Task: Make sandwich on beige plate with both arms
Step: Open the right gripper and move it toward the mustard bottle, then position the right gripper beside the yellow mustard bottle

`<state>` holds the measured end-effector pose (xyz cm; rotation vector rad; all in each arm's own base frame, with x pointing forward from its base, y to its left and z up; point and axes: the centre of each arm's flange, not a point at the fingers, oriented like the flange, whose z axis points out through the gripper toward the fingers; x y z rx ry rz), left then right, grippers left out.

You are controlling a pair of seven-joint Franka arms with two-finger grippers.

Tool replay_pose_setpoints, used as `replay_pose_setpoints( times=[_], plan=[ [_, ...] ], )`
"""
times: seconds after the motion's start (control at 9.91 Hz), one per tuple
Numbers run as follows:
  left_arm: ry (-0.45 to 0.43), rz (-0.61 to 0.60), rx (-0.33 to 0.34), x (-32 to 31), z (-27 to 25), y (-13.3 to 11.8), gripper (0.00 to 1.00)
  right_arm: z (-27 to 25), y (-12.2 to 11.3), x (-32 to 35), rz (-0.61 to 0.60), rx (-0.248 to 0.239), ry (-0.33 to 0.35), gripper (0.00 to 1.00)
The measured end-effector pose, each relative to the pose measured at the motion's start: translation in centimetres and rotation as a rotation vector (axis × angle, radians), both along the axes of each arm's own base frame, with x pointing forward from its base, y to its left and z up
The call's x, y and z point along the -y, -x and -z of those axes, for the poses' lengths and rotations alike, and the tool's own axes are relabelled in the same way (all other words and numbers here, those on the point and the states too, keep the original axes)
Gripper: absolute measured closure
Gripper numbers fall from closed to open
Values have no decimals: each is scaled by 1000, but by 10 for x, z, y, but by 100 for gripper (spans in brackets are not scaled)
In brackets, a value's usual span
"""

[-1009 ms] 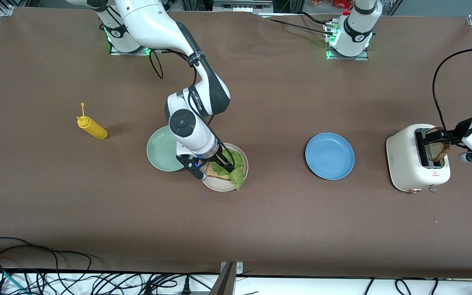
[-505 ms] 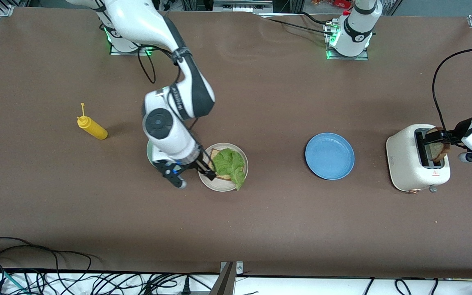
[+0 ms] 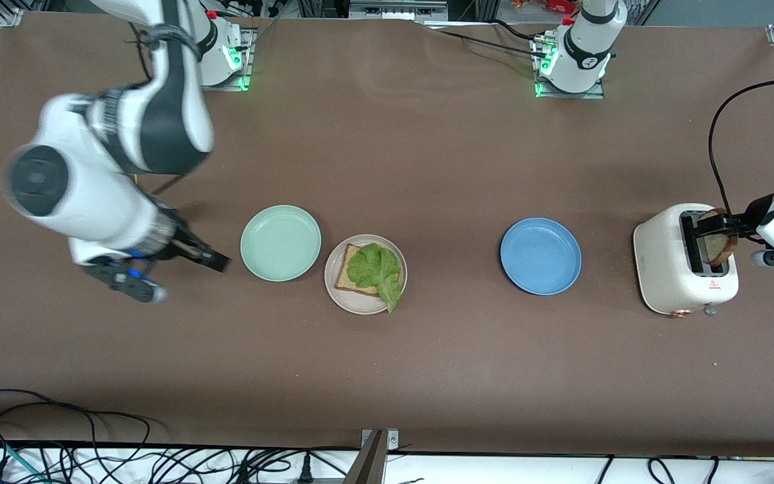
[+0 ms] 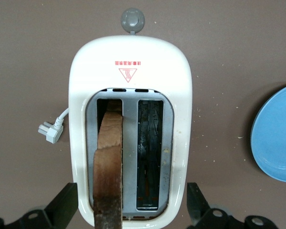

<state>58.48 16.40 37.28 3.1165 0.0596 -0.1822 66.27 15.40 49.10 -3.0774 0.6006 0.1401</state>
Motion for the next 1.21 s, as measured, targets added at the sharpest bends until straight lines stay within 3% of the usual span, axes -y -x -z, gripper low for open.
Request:
replay_pose_setpoints(
  times=[0.4,0.71,1.21],
  plan=[
    [0,0,1,0,0,0,0,-28,10,113,-185,-17,27,0],
    [0,0,1,0,0,0,0,-17,12,161,-315,18,24,0],
    [0,0,1,0,0,0,0,8,13,178,-316,55,-8,0]
  ],
)
